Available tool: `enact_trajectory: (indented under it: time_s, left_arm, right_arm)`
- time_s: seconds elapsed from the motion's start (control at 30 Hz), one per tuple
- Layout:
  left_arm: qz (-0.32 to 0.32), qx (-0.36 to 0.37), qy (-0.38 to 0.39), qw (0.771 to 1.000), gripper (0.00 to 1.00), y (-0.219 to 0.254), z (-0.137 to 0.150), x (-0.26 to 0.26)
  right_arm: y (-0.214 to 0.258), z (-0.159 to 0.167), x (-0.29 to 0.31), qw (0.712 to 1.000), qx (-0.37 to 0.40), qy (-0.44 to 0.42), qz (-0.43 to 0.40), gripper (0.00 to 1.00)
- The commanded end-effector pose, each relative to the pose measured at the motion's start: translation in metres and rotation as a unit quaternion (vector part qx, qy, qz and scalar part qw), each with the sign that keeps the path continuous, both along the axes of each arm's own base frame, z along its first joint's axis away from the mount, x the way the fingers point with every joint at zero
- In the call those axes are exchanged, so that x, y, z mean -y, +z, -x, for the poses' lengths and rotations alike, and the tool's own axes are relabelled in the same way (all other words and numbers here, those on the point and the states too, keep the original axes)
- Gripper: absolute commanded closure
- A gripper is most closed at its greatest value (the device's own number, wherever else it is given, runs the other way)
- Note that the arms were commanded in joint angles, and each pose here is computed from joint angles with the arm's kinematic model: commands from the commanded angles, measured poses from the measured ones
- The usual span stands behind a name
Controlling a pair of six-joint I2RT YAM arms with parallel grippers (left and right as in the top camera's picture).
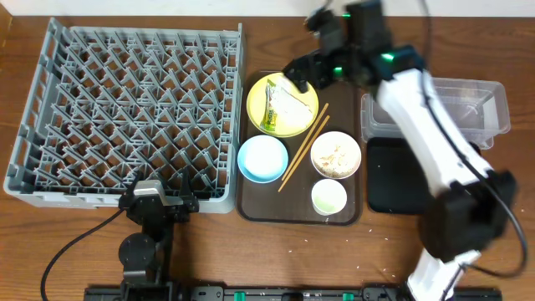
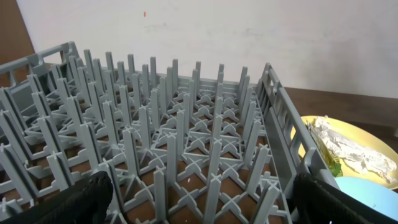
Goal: Sort waste into correct bins and load items into the dishwasher
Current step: 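Reach the right gripper to the yellow plate and grasp the wrapper and tissue, then carry the wrapper and tissue right and drop them into the clear bin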
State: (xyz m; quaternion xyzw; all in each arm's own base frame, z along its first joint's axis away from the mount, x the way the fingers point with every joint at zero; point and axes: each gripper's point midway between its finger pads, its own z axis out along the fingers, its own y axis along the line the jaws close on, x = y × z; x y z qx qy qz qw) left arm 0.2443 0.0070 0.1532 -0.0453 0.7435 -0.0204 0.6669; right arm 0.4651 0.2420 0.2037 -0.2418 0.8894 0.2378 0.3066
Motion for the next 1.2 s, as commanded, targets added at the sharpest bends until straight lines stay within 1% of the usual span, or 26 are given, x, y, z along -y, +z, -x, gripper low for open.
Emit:
enact_trajectory:
  time_s: [0.0, 0.07, 0.1, 0.2, 0.23, 0.27, 0.3, 0.33, 0.37, 0.43, 0.57, 0.67, 0.7, 0.73, 0.77, 0.8, 0.83, 0.87, 0.9, 0.97, 1.0, 1.07, 1.13, 1.17]
  left_arm:
    - [-0.003, -0.021, 0.005, 1.0, 0.06, -0.016, 0.0, -0.002]
    - [-0.003, -0.021, 0.005, 1.0, 0.06, -0.016, 0.0, -0.002]
    - [-0.003, -0.021, 0.005, 1.0, 0.06, -0.016, 0.0, -0.002]
    - [-0.003, -0.021, 0.005, 1.0, 0.06, -0.016, 0.0, -0.002]
    - [-0.003, -0.021, 0.005, 1.0, 0.06, -0.016, 0.0, -0.002]
    - [-0.003, -0.021, 0.005, 1.0, 0.06, -0.016, 0.0, -0.002]
    - [-0.003, -0.021, 0.005, 1.0, 0.06, -0.016, 0.0, -0.002]
    - [-0.003, -0.021, 0.005, 1.0, 0.06, -0.016, 0.0, -0.002]
    - [-0.003, -0.021, 0.005, 1.0, 0.06, -0.016, 0.0, -0.002]
    - [-0.003, -0.021, 0.005, 1.0, 0.06, -0.016, 0.0, -0.002]
    - [-0.003, -0.021, 0.005, 1.0, 0.06, -0.016, 0.0, -0.002]
    - [-0.003, -0.021, 0.005, 1.0, 0.06, -0.016, 0.0, -0.002]
    - [-0.003, -0.021, 0.005, 1.0, 0.06, -0.016, 0.0, -0.002]
    - [-0.003, -0.021, 0.005, 1.0, 0.06, -0.016, 0.0, -0.002]
    - [-0.003, -0.021, 0.005, 1.0, 0.06, -0.016, 0.0, -0.002]
    - [-0.003, -0.021, 0.005, 1.0, 0.06, -0.016, 0.0, -0.002]
    - [-0.003, -0.021, 0.005, 1.0, 0.06, -0.016, 0.0, -0.002]
    - [-0.003, -0.021, 0.005, 1.0, 0.06, -0.016, 0.0, -0.002]
    - [-0.003, -0.021, 0.005, 1.0, 0.06, -0.016, 0.0, -0.002]
    - [-0.003, -0.021, 0.005, 1.0, 0.06, -0.016, 0.0, -0.002]
    - [-0.003, -0.021, 0.005, 1.0, 0.06, -0.016, 0.0, -0.002]
    - [-0.003, -0.021, 0.005, 1.0, 0.06, -0.016, 0.0, -0.002]
    - [-0.003, -0.021, 0.005, 1.0, 0.06, -0.016, 0.0, -0.002]
    - [-0.003, -0.021, 0.005, 1.0, 0.06, -0.016, 0.0, -0.002]
  right_arm:
    - [-0.044, -0.006, -0.01, 0.996, -0.038, 0.006, 0.075, 0.01]
    - [-0.064, -0.007, -0.02, 0.996, -0.053, 0.017, 0.072, 0.01]
    - [-0.069, -0.014, -0.027, 0.997, -0.042, 0.02, 0.069, 0.01]
    - [-0.09, -0.019, -0.037, 0.996, -0.044, 0.026, 0.071, 0.01]
    - [-0.095, -0.021, -0.039, 0.996, -0.043, 0.026, 0.071, 0.11]
    - [-0.1, -0.024, -0.04, 0.996, -0.044, 0.021, 0.07, 0.28]
    - [-0.107, -0.029, -0.04, 0.996, -0.054, -0.005, 0.067, 0.34]
    - [-0.115, -0.034, -0.038, 0.995, -0.065, -0.037, 0.065, 0.31]
    - [-0.122, -0.037, -0.036, 0.993, -0.073, -0.064, 0.064, 0.25]
    - [-0.154, -0.041, -0.037, 0.985, -0.092, -0.122, 0.081, 0.18]
    - [-0.191, -0.031, -0.051, 0.978, -0.127, -0.143, 0.088, 0.16]
    - [-0.207, -0.022, -0.056, 0.975, -0.141, -0.141, 0.099, 0.16]
    - [-0.209, -0.02, -0.056, 0.974, -0.144, -0.14, 0.101, 0.19]
    - [-0.211, -0.019, -0.054, 0.973, -0.146, -0.144, 0.108, 0.27]
    - [-0.212, -0.018, -0.049, 0.969, -0.148, -0.16, 0.118, 0.41]
    - [-0.214, -0.018, -0.045, 0.966, -0.15, -0.171, 0.125, 0.59]
    - [-0.215, -0.017, -0.041, 0.963, -0.152, -0.181, 0.132, 0.81]
    - [-0.216, -0.016, -0.039, 0.961, -0.152, -0.184, 0.137, 0.94]
    - [-0.216, -0.016, -0.037, 0.961, -0.152, -0.185, 0.139, 0.99]
    - [-0.206, -0.02, -0.034, 0.96, -0.152, -0.196, 0.13, 0.99]
    - [-0.193, -0.023, -0.031, 0.959, -0.151, -0.211, 0.118, 0.99]
    - [-0.156, -0.028, -0.018, 0.95, -0.16, -0.253, 0.084, 0.99]
    - [-0.104, -0.032, 0.005, 0.948, -0.149, -0.277, 0.05, 0.99]
    - [-0.07, -0.034, 0.027, 0.945, -0.135, -0.294, 0.035, 0.99]
